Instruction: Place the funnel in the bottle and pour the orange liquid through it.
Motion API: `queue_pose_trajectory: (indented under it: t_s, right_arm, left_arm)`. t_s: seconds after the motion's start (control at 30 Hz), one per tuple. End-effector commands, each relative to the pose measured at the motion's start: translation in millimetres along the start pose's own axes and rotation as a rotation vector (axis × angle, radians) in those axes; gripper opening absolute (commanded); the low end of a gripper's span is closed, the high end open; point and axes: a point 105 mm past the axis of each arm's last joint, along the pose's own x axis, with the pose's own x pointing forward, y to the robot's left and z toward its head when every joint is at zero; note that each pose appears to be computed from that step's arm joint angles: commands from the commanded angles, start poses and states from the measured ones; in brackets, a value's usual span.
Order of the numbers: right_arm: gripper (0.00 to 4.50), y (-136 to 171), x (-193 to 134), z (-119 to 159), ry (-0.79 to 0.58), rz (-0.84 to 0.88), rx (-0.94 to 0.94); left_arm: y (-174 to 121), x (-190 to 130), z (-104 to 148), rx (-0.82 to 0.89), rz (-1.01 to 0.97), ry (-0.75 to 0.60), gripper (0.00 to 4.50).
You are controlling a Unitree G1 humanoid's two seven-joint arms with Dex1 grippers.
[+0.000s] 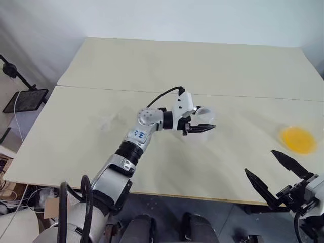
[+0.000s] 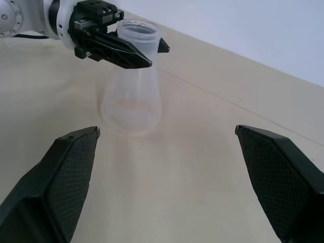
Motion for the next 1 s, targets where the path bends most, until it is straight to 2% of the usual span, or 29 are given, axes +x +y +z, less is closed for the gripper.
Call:
queue_pose_trajectory:
  t_s: [0.03,0.23,0.27,0.4,0.43,0.6,0.9,1.0]
  right_arm:
    - [4.50,4.5,0.8,10.5,-0.030,-0.008,-0.038]
    - [4.50,6.0,4.8,10.6,-0.041,-0.009,-0.037]
    - [4.50,5.7,5.6,10.7,-0.045,-0.008,-0.037]
    - [4.50,4.4,10.3,9.6,-0.055,0.003,-0.036]
    - [4.50,4.2,11.6,9.3,-0.058,0.006,-0.035]
    - [4.50,2.0,21.6,9.3,-0.082,0.036,-0.034]
    - [4.50,-5.4,33.0,7.0,-0.103,0.059,-0.035]
    - [4.50,-5.8,36.9,6.3,-0.109,0.076,-0.033]
  left_arm:
    - [2.8,8.4,1.3,0.026,0.012,0.000,2.40]
    - [-1.7,17.2,5.0,0.019,-0.030,-0.018,2.40]
    - [-0.6,15.2,6.3,0.013,-0.030,-0.025,3.12]
    - [-0.5,-0.1,9.6,-0.011,-0.048,-0.071,4.31]
    - [-0.5,-3.5,9.9,-0.016,-0.050,-0.078,4.49]
    - [-1.0,-24.2,10.5,-0.023,-0.042,-0.099,4.49]
    - [12.3,-62.9,7.3,0.015,0.142,-0.118,4.49]
    - [10.7,-65.7,2.5,0.010,0.153,-0.102,4.49]
